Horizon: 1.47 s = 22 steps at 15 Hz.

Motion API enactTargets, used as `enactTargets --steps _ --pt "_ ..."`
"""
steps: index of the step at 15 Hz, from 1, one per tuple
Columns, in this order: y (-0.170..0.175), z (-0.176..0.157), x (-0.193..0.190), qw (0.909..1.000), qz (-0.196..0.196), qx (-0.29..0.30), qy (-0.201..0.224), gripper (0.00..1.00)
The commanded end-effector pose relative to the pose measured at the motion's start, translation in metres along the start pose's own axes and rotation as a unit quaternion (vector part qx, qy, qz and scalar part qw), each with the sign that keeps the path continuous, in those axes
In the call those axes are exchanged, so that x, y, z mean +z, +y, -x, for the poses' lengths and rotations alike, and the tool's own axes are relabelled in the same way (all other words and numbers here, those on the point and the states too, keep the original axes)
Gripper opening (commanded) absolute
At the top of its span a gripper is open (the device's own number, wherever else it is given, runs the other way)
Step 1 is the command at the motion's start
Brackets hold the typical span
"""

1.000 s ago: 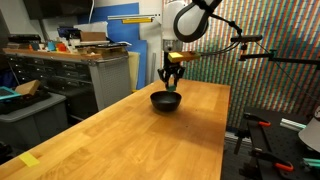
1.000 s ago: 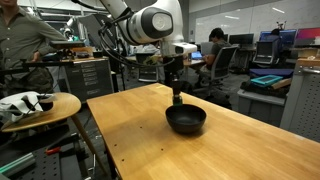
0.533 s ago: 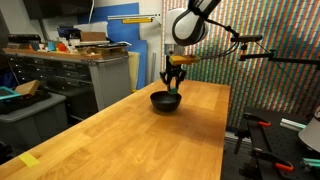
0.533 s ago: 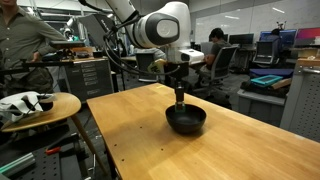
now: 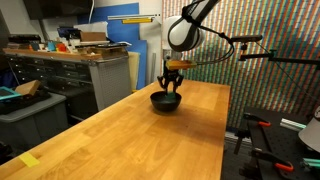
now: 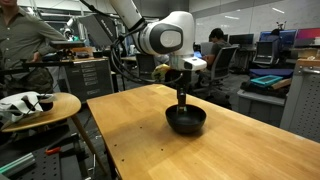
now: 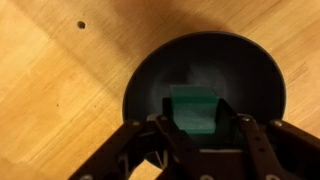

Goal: Put the block in the bowl

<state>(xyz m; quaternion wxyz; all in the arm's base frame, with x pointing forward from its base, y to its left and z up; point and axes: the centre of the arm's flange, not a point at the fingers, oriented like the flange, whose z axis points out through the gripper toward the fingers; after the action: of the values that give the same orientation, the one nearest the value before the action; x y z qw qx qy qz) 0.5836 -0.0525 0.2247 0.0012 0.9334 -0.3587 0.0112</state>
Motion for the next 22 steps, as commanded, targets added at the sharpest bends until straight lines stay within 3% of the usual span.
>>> enactTargets --steps 1,7,8,9,13,18,22 --pt "-0.003 -0.014 0.01 0.9998 -0.017 0.004 0.002 0.21" --pt "-0.005 -0.014 0.032 0.9996 -0.027 0.009 0.005 0.23" --pt "-0.006 -0.014 0.033 0.9996 -0.028 0.008 0.007 0.71" --pt "-0.007 -0.013 0.032 0.9995 -0.029 0.008 0.009 0.73" --pt "-0.011 -0.017 0.022 0.9993 -0.03 -0.002 0.022 0.99" --pt "-0.017 -0.025 -0.022 0.9992 -0.021 -0.034 0.007 1.0" --pt "-0.02 -0.028 -0.074 0.9955 0.004 -0.093 -0.019 1.0"
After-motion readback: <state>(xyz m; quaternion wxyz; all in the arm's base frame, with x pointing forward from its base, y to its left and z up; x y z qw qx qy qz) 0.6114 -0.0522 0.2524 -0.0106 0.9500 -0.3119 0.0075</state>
